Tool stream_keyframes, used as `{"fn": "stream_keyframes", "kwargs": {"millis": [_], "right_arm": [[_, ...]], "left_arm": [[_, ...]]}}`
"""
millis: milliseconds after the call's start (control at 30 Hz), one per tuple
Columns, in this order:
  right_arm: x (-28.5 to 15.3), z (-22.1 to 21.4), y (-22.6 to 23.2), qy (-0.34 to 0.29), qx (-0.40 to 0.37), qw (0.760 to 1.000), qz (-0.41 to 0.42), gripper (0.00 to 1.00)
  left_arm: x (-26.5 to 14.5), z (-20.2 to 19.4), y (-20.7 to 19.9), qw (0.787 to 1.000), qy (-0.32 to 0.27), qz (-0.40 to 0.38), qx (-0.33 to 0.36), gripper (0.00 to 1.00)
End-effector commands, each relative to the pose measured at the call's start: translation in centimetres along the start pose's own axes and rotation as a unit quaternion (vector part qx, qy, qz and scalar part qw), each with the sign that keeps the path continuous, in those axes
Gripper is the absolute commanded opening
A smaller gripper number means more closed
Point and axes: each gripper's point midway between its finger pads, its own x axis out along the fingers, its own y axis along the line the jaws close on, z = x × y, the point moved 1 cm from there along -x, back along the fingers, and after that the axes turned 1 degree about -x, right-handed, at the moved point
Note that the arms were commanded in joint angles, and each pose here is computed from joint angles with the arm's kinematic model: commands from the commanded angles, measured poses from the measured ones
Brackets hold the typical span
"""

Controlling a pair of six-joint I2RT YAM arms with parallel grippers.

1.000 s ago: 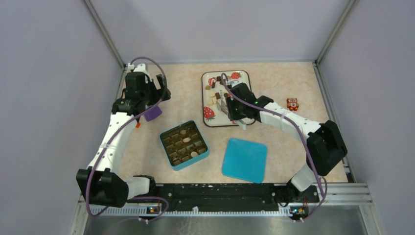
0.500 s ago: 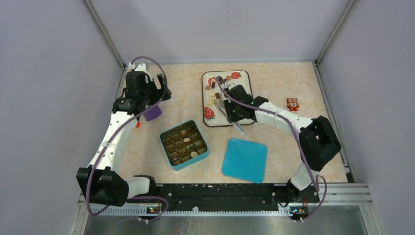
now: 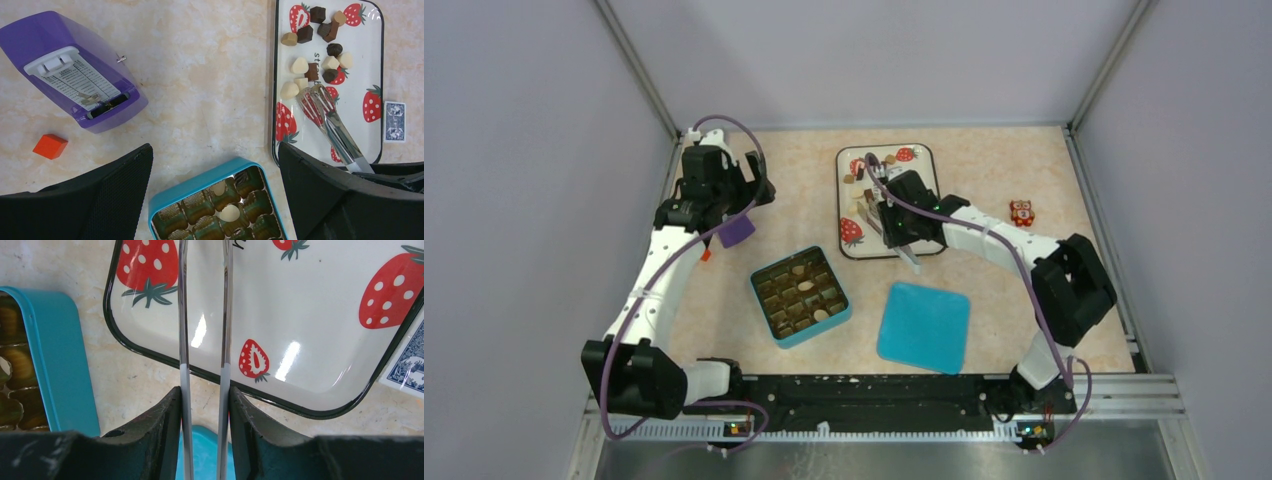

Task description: Pack the chocolate

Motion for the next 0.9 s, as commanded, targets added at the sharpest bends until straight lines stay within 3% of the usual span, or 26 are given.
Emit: {"fn": "stream_keyframes", "kwargs": {"millis": [0,500,700,867], "right_arm": [[0.2,3.5,0.7,-0.047,0.003,0.999,0.001,0.36],[1.3,3.5,0.4,-0.036,-0.005,0.999,-0.028,0.33],[0.0,3.6,0.0,-0.043,-0.013,0.998,-0.041,0.21],[-2.5,4.0,0.3,-0.057,-0.012,0.998,-0.025,0.04]], "left_arm": [[-0.7,1.7,-0.7,0.999,-0.031,-0.013,-0.002,0.99],[-0.5,1.4,-0.5,0.999,-0.029,-0.013,-0.001,0.99],[-0.5,1.3,-0.6,0.999,-0.030,-0.013,-0.001,0.99],[-0.3,1.1,-0.4,1.000,-0.027,-0.011,-0.001,0.99]]}}
